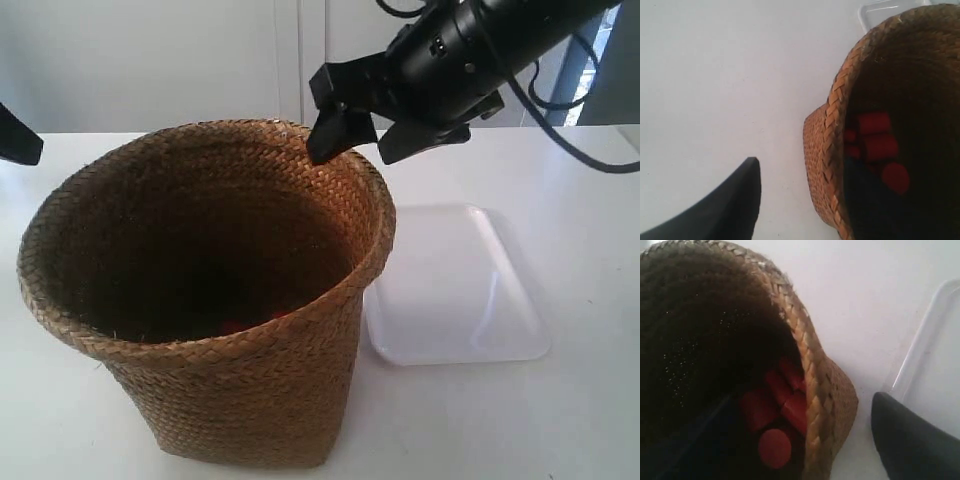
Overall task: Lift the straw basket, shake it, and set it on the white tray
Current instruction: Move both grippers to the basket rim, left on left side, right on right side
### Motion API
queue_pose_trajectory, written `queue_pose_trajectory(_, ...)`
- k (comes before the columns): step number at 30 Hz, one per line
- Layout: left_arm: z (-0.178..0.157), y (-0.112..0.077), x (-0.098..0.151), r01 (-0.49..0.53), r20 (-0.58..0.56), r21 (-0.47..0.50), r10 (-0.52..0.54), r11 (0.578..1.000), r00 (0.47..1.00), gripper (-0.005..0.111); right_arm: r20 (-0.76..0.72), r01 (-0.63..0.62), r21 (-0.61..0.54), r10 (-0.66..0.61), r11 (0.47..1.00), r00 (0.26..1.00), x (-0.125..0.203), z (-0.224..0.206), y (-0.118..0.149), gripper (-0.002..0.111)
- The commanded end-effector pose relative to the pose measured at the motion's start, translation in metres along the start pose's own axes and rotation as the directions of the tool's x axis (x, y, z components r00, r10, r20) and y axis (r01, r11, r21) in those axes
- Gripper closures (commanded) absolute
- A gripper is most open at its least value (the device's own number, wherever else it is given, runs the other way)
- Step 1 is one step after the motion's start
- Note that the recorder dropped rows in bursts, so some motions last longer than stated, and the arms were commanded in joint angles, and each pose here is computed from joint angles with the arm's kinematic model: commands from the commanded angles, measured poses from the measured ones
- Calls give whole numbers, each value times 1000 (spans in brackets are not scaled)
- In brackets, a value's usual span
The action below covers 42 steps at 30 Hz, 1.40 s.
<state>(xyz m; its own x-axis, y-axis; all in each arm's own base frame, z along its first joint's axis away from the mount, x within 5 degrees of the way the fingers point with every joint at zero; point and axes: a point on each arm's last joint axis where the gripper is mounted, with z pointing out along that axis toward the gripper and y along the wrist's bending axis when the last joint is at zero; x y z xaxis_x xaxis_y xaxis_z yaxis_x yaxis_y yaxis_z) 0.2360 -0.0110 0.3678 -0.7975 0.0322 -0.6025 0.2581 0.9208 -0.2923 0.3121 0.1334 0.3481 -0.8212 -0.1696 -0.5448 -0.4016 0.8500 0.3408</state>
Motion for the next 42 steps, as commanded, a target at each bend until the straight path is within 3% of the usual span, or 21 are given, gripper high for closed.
queue_pose_trajectory(1,-1,-5,3,-7,-31,42,8,999,999,51,-33,-8,9,8,1000,999,0,12,-1,38)
queue_pose_trajectory(7,19,-11,3,-65,-120,63,72,996,990,51,-92,-30,16,32,999,995,4,19,-5,38)
queue_pose_trajectory(21,33,-19,11,-73,-157,82,85,994,984,51,-201,-84,35,89,996,976,12,37,-12,37)
queue_pose_trajectory(42,68,-7,12,14,-276,120,20,993,961,51,-226,-125,56,134,991,965,13,50,-17,37)
